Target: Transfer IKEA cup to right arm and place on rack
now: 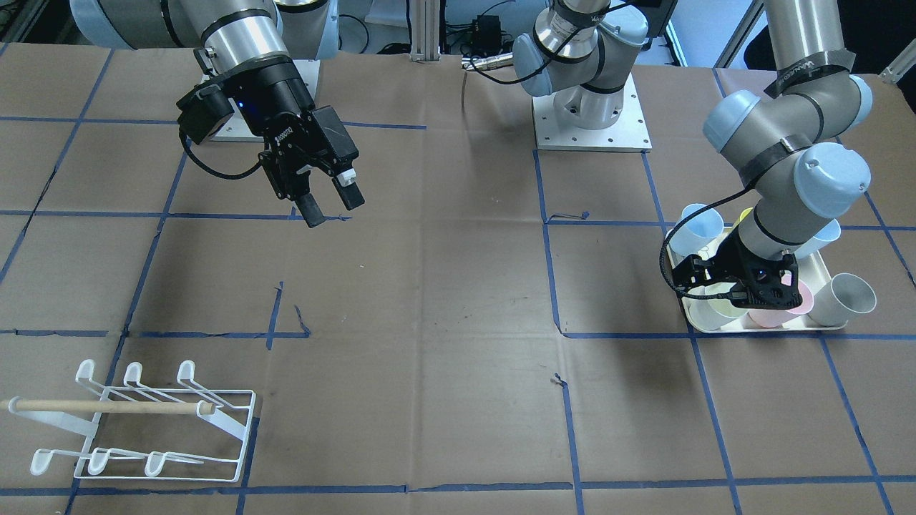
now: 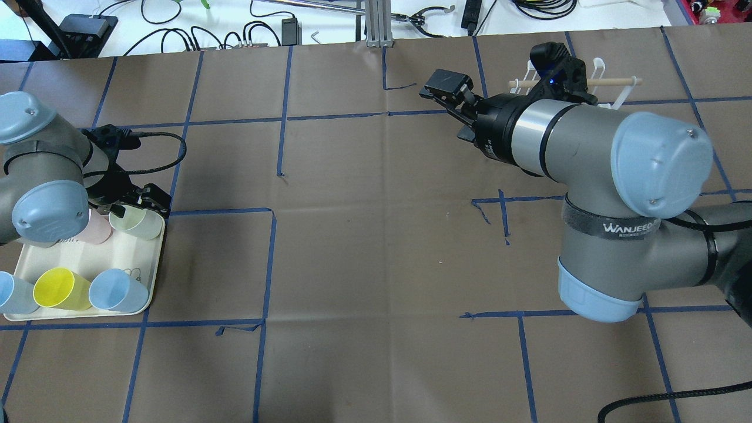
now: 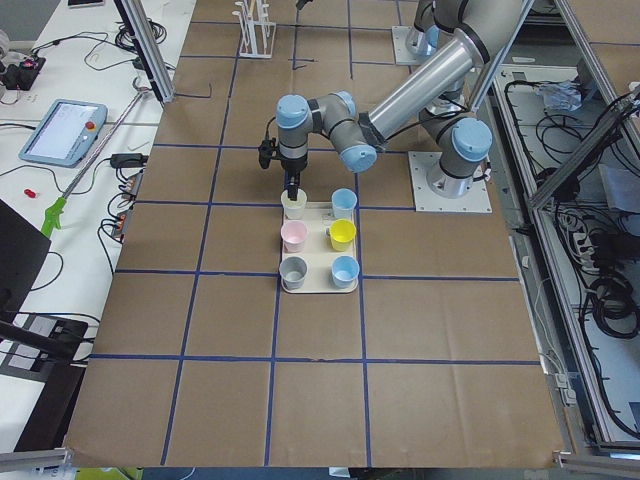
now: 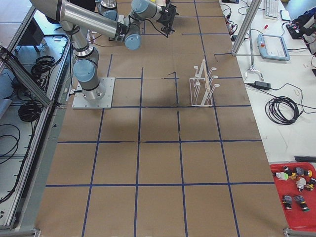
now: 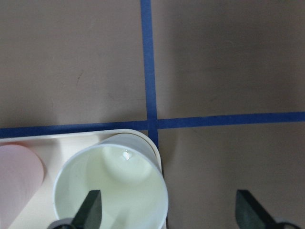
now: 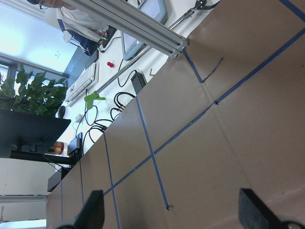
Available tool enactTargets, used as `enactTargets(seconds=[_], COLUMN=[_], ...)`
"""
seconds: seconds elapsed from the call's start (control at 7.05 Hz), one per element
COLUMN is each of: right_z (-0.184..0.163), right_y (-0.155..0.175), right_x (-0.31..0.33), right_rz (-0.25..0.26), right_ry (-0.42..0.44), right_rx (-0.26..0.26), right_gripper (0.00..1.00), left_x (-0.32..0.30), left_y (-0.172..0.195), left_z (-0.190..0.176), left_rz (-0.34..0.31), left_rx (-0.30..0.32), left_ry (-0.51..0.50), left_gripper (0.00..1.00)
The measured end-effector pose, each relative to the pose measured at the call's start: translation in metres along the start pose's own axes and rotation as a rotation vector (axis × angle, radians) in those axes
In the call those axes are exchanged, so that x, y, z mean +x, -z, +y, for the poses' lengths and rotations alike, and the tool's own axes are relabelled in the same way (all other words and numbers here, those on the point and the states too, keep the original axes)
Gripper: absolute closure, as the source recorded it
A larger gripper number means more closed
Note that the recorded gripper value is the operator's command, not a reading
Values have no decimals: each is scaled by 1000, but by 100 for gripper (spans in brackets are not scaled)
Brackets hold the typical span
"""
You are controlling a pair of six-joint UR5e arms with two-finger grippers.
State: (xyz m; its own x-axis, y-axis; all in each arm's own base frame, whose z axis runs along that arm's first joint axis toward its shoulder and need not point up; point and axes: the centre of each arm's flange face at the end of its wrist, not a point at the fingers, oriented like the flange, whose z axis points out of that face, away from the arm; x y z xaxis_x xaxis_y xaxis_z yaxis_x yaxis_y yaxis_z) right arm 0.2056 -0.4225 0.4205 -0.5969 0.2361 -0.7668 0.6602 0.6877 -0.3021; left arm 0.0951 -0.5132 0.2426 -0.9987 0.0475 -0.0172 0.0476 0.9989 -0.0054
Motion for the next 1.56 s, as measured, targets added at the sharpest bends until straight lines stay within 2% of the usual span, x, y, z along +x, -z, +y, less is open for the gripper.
enactTargets(seconds=[0.14,0.57,0.85,1.14,1.28,1.56], right_z=[1,9,16,21,22,23], right_y=[3,4,6,9,11,16], right_x=[-3,-5,0,-1,-3,-5], right_rz=[-28,-119,-171,-214,-229,-267], right_ry=[-39,-200,-254,-304,-331,-445], right_rx=[10,-23,-14,-39,-44,-48], right_gripper=[0,0,0,0,0,0], left_x=[-1,-4,-8,-10,-9,-6], left_y=[0,0,1,21,49,129], left_z=[1,2,3,3,7,11], left_rz=[0,-3,-4,-14,-15,1], left_rx=[-2,-8,-8,2,-8,-44], left_ry=[3,5,12,11,11,12], left_gripper=[52,100,100,100,100,100])
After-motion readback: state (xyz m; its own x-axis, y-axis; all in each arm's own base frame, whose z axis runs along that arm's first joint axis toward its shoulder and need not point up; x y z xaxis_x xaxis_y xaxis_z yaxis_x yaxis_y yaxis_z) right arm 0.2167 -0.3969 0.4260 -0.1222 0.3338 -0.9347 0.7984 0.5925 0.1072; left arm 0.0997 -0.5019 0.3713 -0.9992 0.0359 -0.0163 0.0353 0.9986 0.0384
